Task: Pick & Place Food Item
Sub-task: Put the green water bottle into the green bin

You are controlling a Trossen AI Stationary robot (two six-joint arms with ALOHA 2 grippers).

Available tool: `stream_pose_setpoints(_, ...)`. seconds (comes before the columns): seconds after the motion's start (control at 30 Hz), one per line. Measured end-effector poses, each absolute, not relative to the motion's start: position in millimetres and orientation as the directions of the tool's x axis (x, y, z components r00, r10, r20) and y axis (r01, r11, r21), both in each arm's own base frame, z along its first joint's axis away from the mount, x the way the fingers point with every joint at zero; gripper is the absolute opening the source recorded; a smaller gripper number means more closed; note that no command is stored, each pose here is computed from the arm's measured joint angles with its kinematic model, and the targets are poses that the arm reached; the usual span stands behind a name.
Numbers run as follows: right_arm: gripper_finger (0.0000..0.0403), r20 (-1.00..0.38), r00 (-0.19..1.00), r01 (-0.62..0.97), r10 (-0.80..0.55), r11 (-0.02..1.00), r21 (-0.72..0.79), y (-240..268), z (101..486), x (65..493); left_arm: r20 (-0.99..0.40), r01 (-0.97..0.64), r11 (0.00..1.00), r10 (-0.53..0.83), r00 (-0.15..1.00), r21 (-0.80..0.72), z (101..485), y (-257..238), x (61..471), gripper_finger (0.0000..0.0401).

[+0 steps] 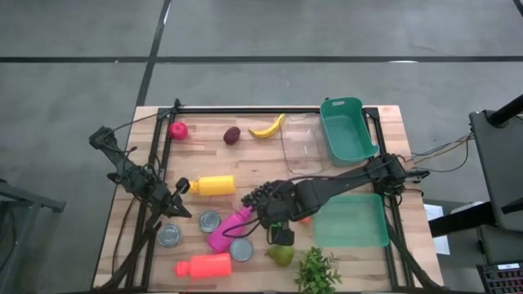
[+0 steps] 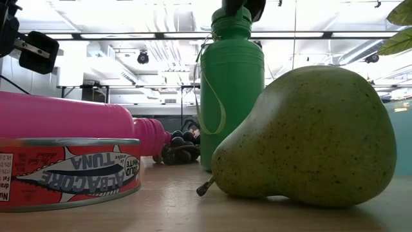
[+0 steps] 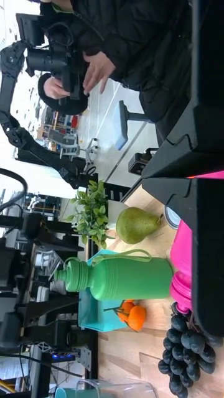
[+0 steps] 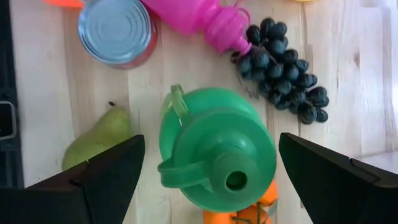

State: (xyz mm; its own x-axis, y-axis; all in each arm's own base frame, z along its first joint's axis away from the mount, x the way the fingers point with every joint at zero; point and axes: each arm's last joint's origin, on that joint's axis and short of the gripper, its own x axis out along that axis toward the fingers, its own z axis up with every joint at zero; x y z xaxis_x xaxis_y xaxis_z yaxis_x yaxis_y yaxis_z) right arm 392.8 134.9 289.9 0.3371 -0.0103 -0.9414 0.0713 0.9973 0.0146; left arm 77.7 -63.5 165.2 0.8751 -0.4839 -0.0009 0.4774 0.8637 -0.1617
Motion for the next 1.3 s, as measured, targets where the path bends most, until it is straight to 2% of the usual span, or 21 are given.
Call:
stream_pose_setpoints(0.3,0.0368,-0.959,0.282,0.083,-0.040,0.996,-0.017,132,271,390,-0.001,0.478,0.864,-0.484,0.875,-0.162,165,-64,78,0.0000)
stream_pose_setpoints(0.73,0.0368,-0.935,0.354,0.080,-0.021,0.997,0.008,132,293,395,-0.001,0.477,0.864,-0.484,0.875,-0.162,165,-64,78,0.0000)
stream_pose_setpoints(1.3,0.0368,-0.931,0.364,0.082,-0.040,0.997,-0.011,132,293,395,-0.001,0.477,0.864,-0.484,0.875,-0.162,165,-63,78,0.0000)
